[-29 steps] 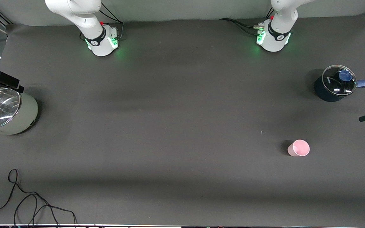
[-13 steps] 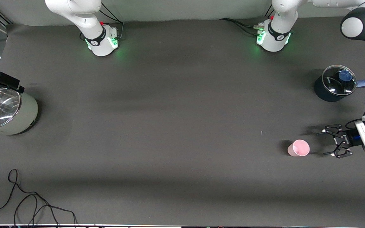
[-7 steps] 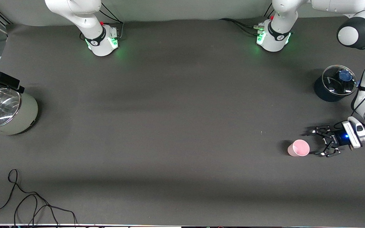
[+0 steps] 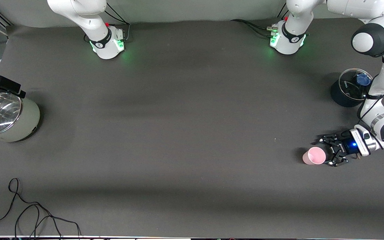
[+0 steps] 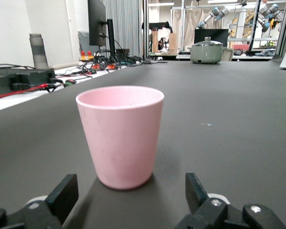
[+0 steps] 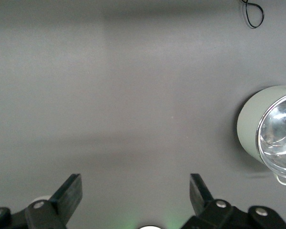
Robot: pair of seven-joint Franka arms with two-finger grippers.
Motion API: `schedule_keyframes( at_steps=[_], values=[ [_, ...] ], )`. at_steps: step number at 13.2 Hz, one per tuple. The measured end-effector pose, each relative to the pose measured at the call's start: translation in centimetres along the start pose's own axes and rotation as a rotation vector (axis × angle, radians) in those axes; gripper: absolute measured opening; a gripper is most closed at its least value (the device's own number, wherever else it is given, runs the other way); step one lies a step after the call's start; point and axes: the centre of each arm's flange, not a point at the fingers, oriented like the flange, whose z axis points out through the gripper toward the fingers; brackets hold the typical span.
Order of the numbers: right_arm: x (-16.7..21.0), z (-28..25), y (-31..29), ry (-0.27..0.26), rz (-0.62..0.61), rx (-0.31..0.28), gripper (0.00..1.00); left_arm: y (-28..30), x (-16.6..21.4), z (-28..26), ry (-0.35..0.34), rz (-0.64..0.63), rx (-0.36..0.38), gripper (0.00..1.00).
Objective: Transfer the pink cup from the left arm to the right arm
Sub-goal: 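Close the left gripper around the pink cup and lift it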
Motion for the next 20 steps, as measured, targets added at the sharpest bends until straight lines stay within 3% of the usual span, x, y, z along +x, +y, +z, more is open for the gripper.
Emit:
schedule_keyframes(
  at_steps=[12,15,20],
  values=[
    [0.0,0.0,0.0,0.000,0.000,0.000,1.00,-0.5,0.0,4.6,0.000,-0.007,0.003,1.00],
    [0.0,0.0,0.0,0.000,0.000,0.000,1.00,-0.5,0.0,4.6,0.000,-0.007,0.005,0.66],
    [0.0,0.0,0.0,0.000,0.000,0.000,1.00,-1.9,2.2,4.3,-0.002,-0.071,0.015,0.65]
  ],
)
